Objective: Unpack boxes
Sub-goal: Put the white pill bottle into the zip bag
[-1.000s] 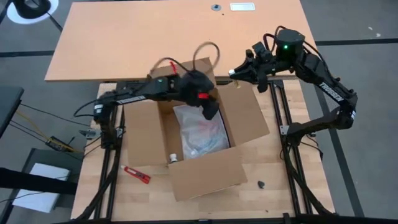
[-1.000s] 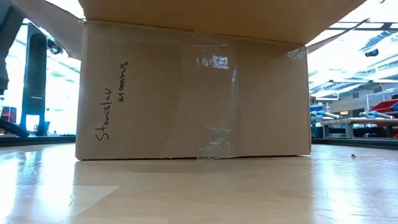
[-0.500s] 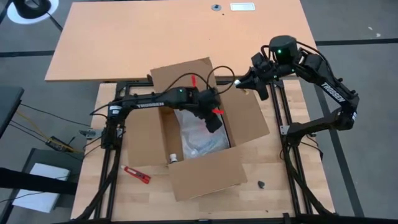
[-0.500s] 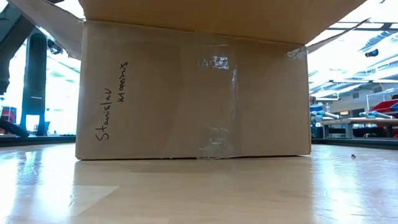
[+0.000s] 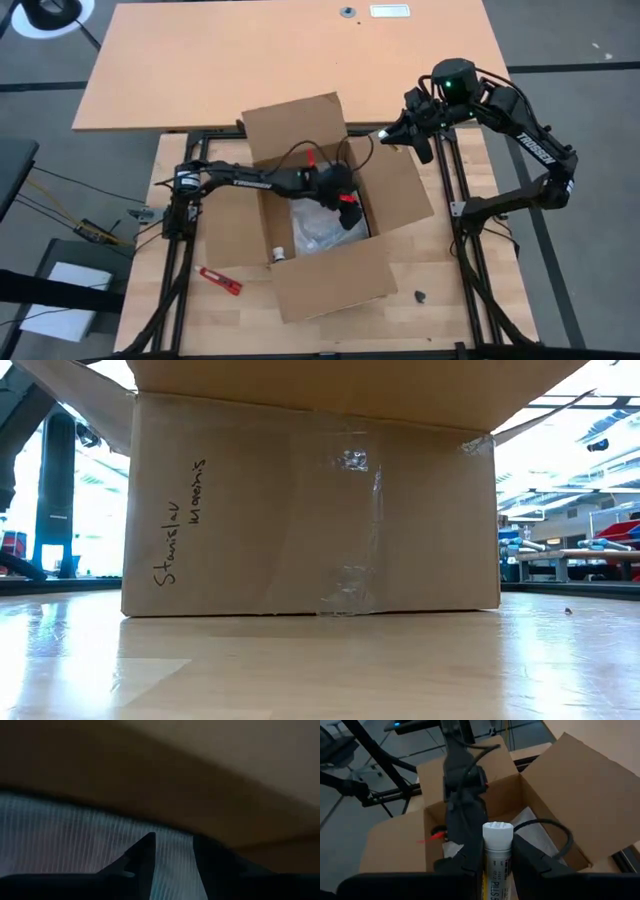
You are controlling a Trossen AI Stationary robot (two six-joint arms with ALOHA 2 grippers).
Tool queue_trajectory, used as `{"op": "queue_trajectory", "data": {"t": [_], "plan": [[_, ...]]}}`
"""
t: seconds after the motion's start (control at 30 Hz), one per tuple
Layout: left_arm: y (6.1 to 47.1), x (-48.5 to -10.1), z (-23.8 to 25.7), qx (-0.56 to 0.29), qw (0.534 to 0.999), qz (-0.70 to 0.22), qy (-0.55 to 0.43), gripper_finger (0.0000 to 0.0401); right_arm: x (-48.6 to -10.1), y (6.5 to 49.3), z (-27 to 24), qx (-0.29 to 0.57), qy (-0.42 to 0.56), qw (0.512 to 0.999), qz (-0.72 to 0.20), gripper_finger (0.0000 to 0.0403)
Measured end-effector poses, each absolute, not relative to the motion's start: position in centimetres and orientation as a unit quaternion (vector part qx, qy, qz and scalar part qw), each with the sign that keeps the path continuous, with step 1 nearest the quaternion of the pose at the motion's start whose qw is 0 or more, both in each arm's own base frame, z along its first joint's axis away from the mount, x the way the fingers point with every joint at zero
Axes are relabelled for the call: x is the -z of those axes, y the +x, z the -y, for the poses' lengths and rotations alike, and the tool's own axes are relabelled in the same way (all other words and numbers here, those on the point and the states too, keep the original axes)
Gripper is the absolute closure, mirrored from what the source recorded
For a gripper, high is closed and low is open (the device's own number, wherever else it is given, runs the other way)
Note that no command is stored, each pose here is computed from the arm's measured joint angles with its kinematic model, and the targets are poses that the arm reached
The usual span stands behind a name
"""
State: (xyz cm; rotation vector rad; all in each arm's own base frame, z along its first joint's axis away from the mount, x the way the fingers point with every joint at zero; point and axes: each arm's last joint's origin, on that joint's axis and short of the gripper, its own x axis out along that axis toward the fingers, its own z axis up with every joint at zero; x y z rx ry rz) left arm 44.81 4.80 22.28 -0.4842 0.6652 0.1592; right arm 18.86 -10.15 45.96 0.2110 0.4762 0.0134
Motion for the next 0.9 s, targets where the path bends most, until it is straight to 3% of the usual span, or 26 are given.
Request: {"op": "queue_trajectory", "data": {"t": [0.13,0.23,0.37,0.6,0.73,0.8,0.9], "plan": [[44.4,-20.2,-4.6,-0.082,0.926,-0.290,-0.229,0.0256,-45.9,18.8,10.1,-0.007,0.105,0.966,-0.237,0.0335],[43.6,-18.8,-4.4,-0.102,0.913,-0.328,-0.222,0.0256,-45.9,18.8,10.1,-0.004,0.106,0.965,-0.240,0.0335],[41.8,-17.1,-4.2,-0.126,0.860,-0.443,-0.218,0.0259,-45.8,18.8,10.1,-0.001,0.107,0.964,-0.243,0.0335],[38.2,-17.7,-3.4,-0.132,0.752,-0.618,-0.189,0.0278,-45.8,18.8,10.1,-0.002,0.104,0.964,-0.245,0.0335],[37.2,-19.5,-3.3,-0.131,0.713,-0.667,-0.175,0.0283,-45.8,18.8,10.1,-0.003,0.100,0.964,-0.246,0.0335],[37.0,-20.5,-3.3,-0.133,0.711,-0.670,-0.168,0.0283,-45.8,18.8,10.1,-0.002,0.100,0.964,-0.246,0.0335],[37.6,-22.9,-3.6,-0.143,0.750,-0.625,-0.162,0.0283,-45.8,18.8,10.1,-0.003,0.099,0.964,-0.246,0.0335]]}}
